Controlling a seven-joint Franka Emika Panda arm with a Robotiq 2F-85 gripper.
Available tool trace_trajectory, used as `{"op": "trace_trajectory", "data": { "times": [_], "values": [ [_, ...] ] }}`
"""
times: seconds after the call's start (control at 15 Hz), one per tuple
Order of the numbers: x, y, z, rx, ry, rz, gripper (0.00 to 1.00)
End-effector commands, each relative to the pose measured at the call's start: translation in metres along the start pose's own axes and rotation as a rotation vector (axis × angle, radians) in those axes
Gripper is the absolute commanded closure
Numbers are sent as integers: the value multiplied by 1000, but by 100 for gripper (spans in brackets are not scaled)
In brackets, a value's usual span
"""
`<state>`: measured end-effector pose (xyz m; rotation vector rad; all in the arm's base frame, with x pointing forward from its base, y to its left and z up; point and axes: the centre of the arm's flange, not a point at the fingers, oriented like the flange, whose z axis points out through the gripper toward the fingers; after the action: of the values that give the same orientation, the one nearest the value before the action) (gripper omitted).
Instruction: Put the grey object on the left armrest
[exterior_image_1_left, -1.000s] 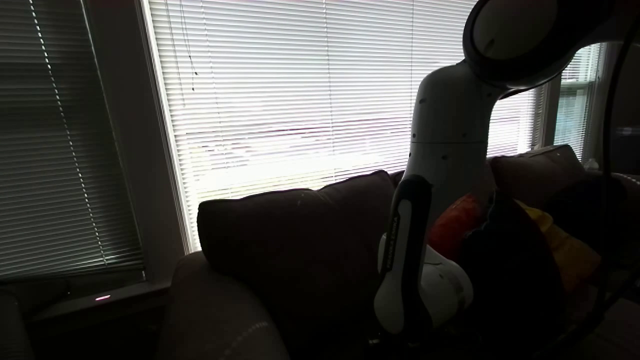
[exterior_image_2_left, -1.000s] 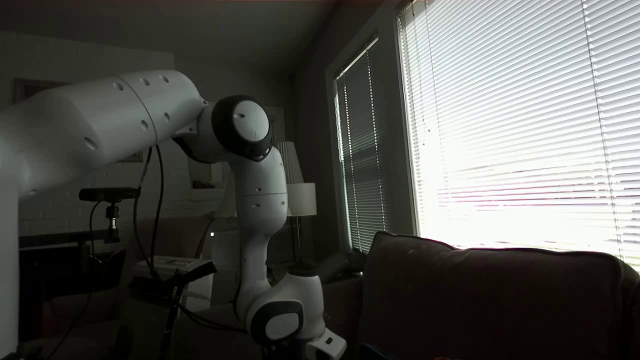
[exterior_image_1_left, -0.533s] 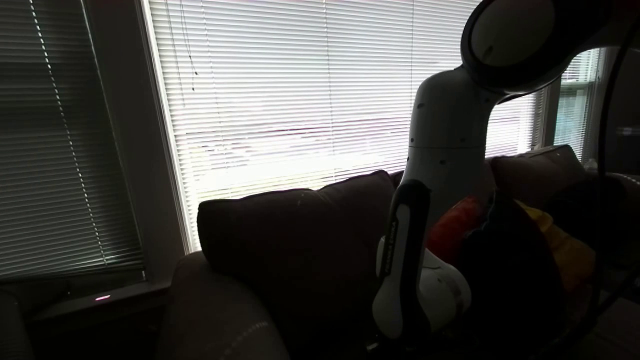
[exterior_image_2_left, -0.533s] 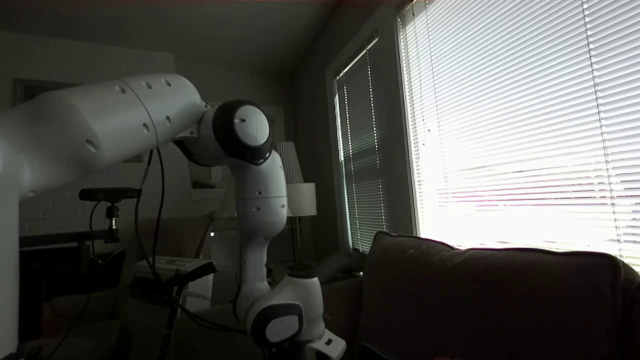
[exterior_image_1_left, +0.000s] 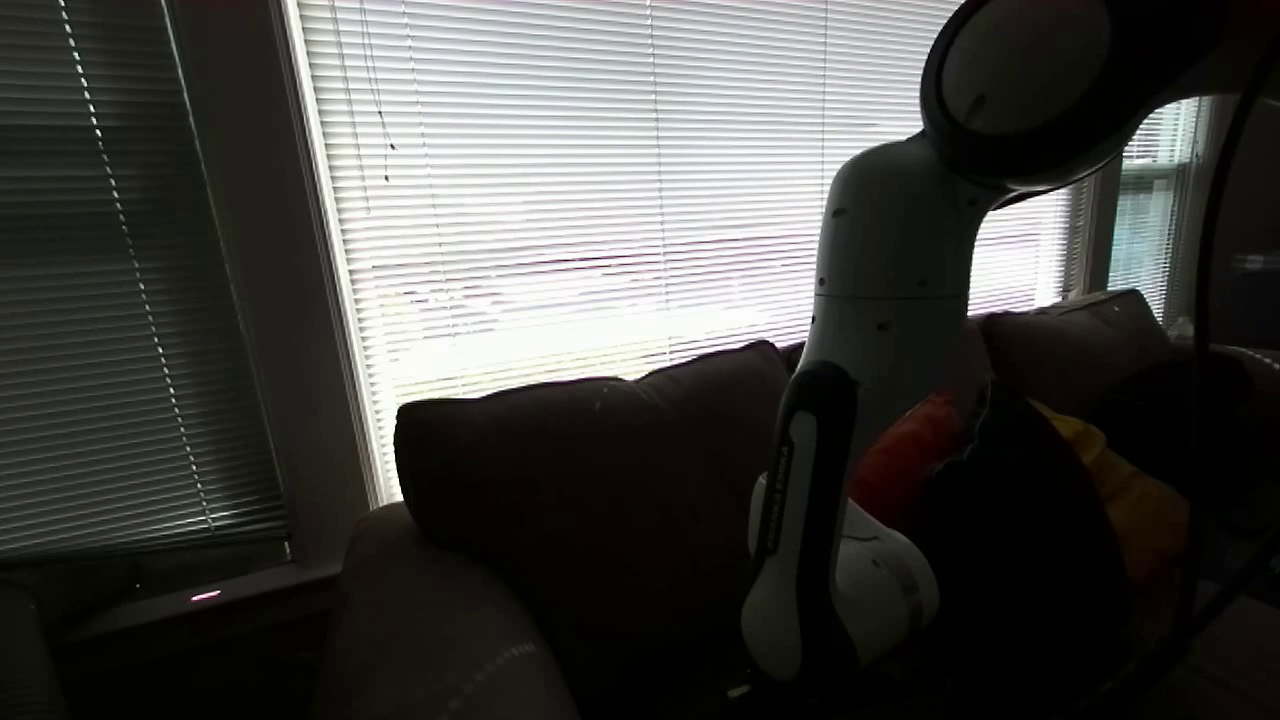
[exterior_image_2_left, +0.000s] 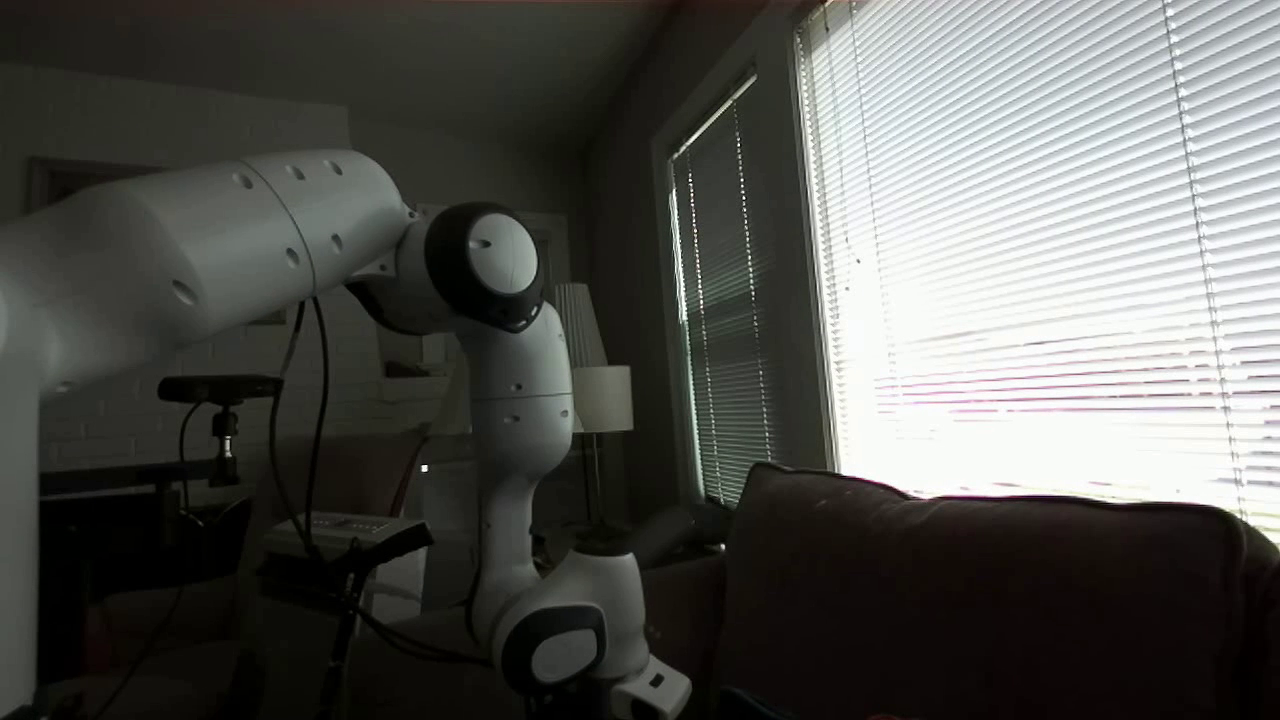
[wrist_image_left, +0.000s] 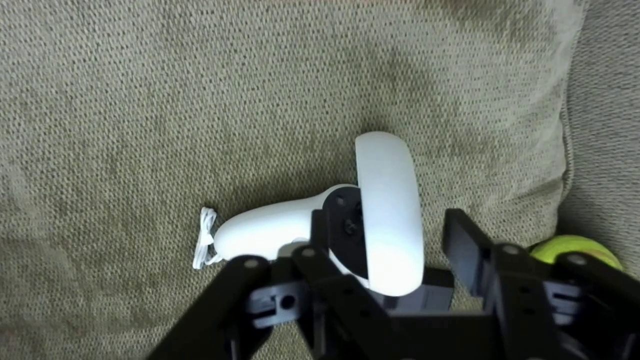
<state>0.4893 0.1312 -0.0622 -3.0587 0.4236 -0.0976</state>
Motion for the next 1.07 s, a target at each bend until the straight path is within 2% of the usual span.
{"op": "trace_trajectory", "data": {
  "times": [0.0, 0.07, 0.13, 0.27, 0.33, 0.4, 0.47, 0.67, 0.87, 0.93, 1.0],
  "values": [
    [2, -4, 10, 1, 21, 10, 24],
    [2, -4, 11, 2, 22, 10, 23],
    [2, -4, 12, 2, 23, 11, 33],
    [3, -4, 14, 4, 26, 11, 34],
    [3, -4, 15, 4, 26, 10, 42],
    [3, -4, 16, 6, 30, 9, 58],
    [3, -3, 17, 7, 33, 8, 61],
    [3, -2, 21, 9, 40, 3, 58],
    [1, -2, 25, 14, 46, -1, 41],
    [1, -2, 26, 16, 46, -1, 47],
    [1, -4, 27, 19, 46, -2, 72]
  ]
}}
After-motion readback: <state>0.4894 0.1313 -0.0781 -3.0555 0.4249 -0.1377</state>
